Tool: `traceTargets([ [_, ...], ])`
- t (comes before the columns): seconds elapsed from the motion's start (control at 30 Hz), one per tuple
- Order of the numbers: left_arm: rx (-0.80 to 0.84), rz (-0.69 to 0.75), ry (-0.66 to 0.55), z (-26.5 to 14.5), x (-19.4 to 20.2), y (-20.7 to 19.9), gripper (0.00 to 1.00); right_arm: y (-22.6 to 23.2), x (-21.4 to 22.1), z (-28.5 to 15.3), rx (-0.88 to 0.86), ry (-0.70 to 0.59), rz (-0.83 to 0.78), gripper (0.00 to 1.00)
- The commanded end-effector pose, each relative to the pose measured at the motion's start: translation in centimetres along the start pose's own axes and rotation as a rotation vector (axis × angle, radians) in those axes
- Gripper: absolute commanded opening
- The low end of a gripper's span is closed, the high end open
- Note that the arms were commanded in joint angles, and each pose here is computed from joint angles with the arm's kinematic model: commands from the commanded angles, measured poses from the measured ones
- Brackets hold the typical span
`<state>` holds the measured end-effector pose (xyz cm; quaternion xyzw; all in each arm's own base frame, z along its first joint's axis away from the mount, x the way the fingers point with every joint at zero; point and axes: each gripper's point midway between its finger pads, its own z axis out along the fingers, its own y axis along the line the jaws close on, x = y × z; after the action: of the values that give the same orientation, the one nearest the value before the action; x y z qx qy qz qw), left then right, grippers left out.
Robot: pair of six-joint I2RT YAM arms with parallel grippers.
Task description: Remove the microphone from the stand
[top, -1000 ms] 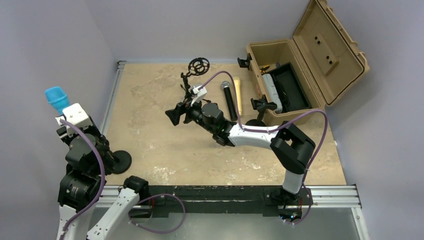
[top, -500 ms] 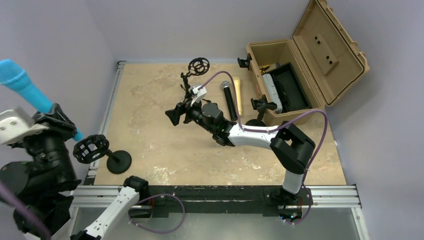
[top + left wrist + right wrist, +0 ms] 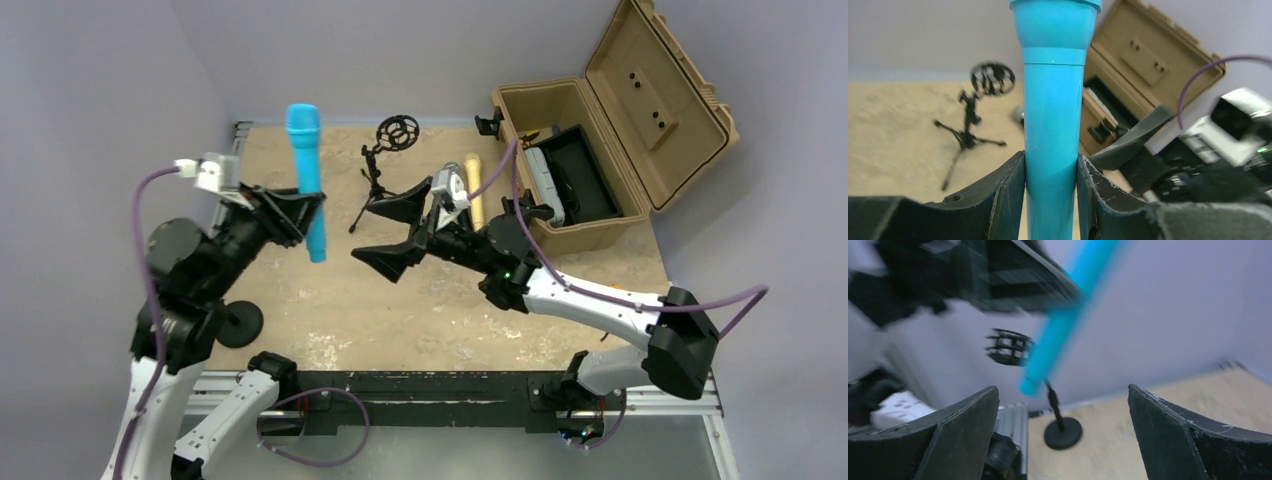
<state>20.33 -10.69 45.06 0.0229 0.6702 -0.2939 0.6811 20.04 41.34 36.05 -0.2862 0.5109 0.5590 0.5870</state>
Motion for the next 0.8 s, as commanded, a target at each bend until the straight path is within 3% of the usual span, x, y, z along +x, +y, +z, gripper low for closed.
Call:
traceTargets([
  [0.0, 0.252, -0.182, 0.035, 0.7, 2.6, -3.9, 0.00, 7.2, -1.4, -1.2, -0.333, -0.028, -0.044, 0.99],
  [0.23, 0.301, -0.345, 0.070, 0.8, 7.4, -3.4, 0.00, 5.5, -0.2, 0.9, -0.191, -0.054, 0.168, 0.95],
  [0.47, 0.185, -0.270, 0.040, -0.6, 8.1, -1.1, 0.00, 4.4, 3.6, 2.2, -0.177, 0.022, 0.252, 0.85],
  [0.77, 0.000, -0.193, -0.006, -1.9, 8.1, 2.4, 0.00, 3.3, 5.6, 1.7, -0.129, 0.044, 0.281, 0.85],
])
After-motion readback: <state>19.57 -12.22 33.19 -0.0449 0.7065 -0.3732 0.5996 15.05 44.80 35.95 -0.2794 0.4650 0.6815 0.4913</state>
